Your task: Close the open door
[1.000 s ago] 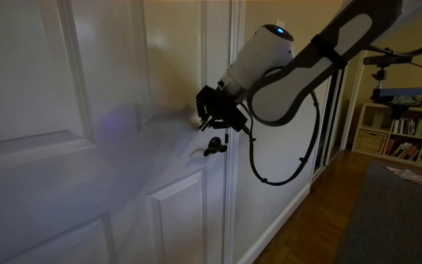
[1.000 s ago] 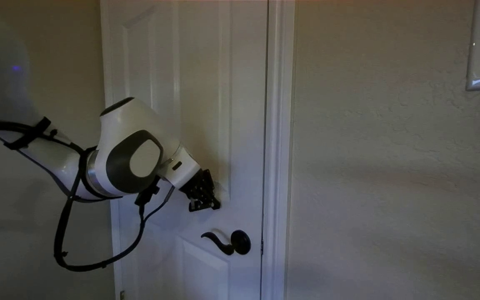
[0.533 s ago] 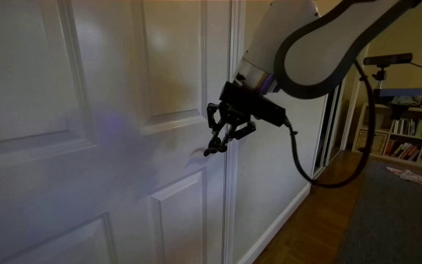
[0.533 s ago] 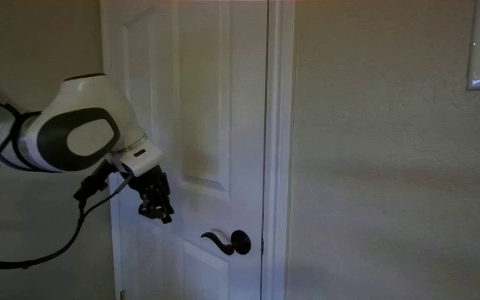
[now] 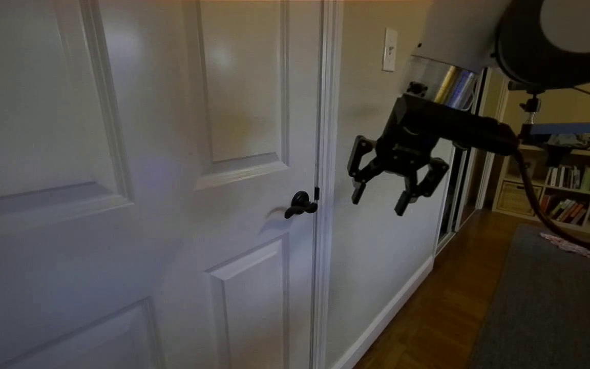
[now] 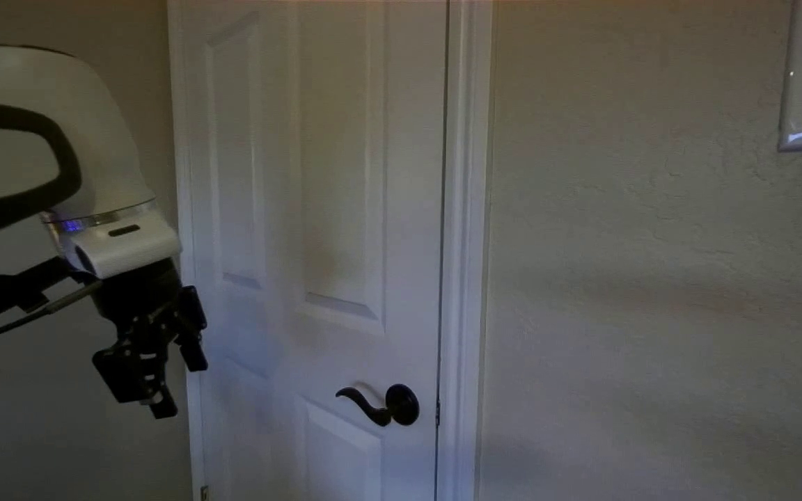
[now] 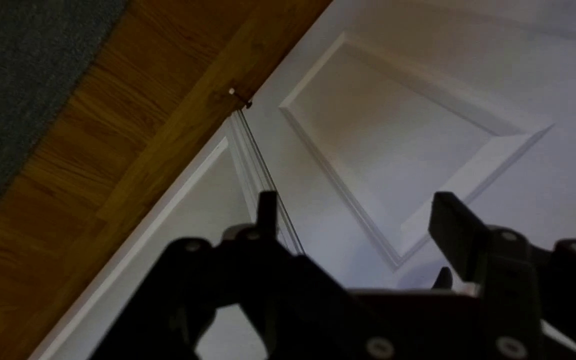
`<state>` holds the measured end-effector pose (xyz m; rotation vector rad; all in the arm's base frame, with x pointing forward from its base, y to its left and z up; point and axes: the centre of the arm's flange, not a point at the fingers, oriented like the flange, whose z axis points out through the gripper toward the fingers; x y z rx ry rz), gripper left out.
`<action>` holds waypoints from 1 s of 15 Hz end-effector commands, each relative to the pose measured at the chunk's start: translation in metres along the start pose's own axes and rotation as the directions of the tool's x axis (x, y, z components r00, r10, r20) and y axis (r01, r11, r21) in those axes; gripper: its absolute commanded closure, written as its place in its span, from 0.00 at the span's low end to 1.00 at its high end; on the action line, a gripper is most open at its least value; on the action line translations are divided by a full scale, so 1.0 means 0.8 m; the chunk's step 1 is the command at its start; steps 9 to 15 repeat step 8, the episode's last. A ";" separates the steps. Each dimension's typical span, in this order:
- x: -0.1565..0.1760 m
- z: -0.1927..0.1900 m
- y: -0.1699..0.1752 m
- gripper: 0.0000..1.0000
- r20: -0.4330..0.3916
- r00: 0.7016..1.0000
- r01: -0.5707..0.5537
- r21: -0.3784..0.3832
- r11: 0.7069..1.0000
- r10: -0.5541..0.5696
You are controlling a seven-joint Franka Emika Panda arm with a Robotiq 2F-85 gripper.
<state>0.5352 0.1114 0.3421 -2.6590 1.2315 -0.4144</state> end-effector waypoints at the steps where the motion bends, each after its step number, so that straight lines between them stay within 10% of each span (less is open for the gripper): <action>1: -0.005 -0.004 0.003 0.15 0.003 1.000 0.003 0.002 1.000 -0.003; 3: -0.005 -0.004 0.001 0.02 0.003 1.000 0.004 0.004 1.000 -0.004; 15: -0.001 0.004 0.000 0.01 0.004 1.000 -0.001 -0.003 1.000 0.001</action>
